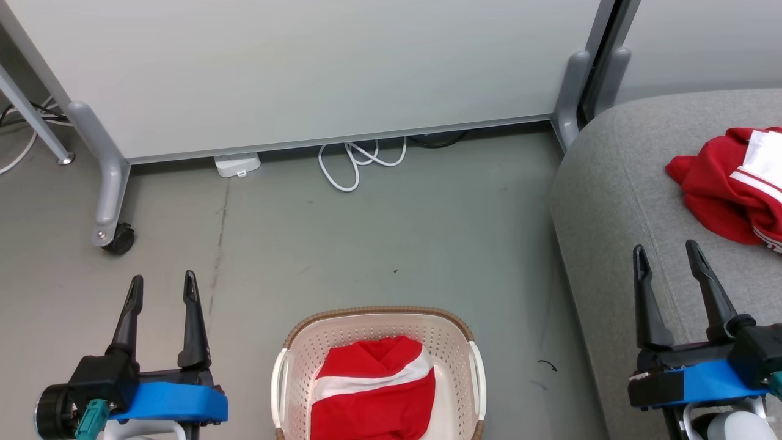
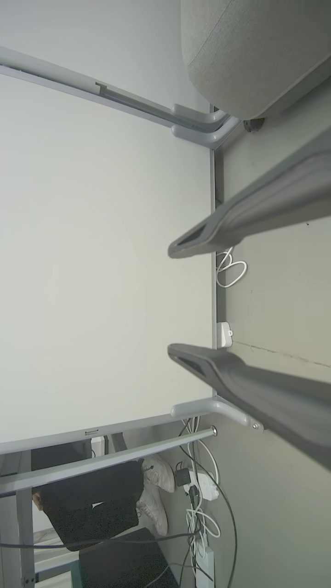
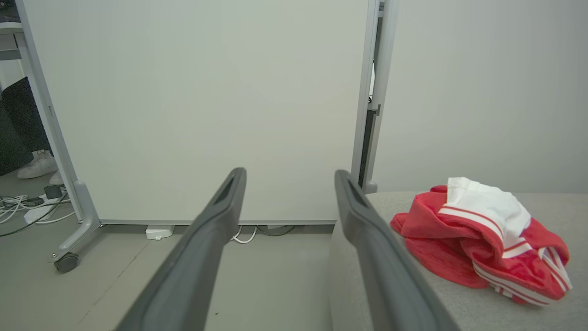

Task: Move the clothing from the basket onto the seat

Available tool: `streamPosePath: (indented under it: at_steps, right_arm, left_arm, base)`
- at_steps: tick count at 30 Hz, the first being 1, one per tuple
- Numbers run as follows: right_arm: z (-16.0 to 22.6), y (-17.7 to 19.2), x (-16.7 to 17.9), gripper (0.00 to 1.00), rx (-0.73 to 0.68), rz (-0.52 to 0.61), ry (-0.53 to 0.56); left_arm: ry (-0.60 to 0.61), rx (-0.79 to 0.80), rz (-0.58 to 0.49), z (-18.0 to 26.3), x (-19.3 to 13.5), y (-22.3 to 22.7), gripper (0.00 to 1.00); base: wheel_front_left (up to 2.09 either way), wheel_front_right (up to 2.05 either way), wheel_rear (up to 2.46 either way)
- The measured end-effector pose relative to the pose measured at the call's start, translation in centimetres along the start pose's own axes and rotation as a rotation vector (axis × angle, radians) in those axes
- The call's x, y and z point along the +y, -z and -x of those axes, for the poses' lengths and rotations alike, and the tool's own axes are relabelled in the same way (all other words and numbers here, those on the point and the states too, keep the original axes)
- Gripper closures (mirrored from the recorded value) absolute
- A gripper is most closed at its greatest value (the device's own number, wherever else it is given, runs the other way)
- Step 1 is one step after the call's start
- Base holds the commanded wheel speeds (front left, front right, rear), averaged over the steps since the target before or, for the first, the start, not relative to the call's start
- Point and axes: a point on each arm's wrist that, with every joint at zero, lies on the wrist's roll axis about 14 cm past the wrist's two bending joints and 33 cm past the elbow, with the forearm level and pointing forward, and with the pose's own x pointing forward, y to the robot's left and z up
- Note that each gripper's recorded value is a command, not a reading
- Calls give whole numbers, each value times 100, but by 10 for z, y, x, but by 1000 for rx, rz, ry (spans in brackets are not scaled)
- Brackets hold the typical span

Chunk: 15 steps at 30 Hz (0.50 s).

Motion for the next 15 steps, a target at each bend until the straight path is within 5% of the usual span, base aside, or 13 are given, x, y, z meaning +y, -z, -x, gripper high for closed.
streamPosePath:
  at_steps: [15]
  right_arm:
    - [3, 7, 2, 0, 21, -10, -1]
  left_arm:
    - [1, 6, -3, 0, 0, 3, 0]
  base:
    - [0, 0, 0]
